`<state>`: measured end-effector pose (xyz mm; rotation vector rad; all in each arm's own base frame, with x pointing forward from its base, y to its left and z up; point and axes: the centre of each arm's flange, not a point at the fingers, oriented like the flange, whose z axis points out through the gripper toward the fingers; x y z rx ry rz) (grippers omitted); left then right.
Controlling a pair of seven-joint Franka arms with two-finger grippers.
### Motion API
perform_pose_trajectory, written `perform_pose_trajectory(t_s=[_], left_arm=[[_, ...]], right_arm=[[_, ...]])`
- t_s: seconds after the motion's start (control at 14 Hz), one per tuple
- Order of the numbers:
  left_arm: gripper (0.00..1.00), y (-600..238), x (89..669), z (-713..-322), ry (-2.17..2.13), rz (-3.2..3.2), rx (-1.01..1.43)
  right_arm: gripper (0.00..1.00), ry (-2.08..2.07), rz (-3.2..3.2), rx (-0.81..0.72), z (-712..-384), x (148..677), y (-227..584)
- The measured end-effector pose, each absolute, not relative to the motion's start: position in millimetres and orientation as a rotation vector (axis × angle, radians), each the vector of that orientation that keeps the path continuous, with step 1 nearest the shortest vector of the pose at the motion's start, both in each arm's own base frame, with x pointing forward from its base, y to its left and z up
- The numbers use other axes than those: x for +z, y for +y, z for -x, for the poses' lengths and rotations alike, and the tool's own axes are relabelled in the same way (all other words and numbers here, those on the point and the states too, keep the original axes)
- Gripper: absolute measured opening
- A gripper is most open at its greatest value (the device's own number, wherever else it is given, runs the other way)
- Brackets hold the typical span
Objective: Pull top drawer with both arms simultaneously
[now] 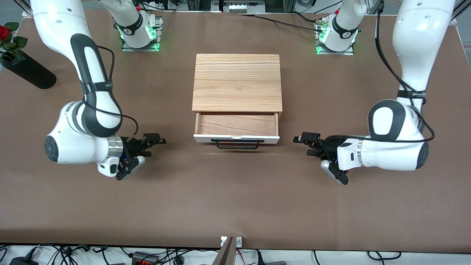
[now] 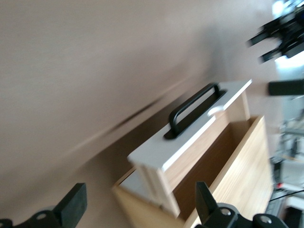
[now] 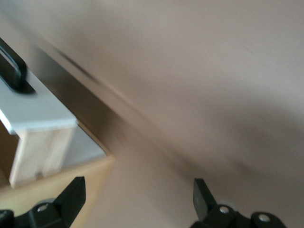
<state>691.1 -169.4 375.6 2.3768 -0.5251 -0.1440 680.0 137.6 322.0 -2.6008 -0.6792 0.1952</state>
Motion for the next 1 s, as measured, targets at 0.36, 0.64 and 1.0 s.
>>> perform_pose_trajectory(t_s=[0.36,0.64,1.0], left_arm=[[1.0,-148,429,-668,-0.585,-2.561,-0.264],[1.0,-138,511,-631,-0.576,-2.777,-0.318],[1.0,-130,573,-590,-0.452,-2.971,-0.36]], right_arm=[[1.0,-0.587,2.946,0.353,-646,439,114],[1.0,-0.417,3.063,0.389,-616,507,90],[1.0,-0.302,3.159,0.31,-590,570,38]])
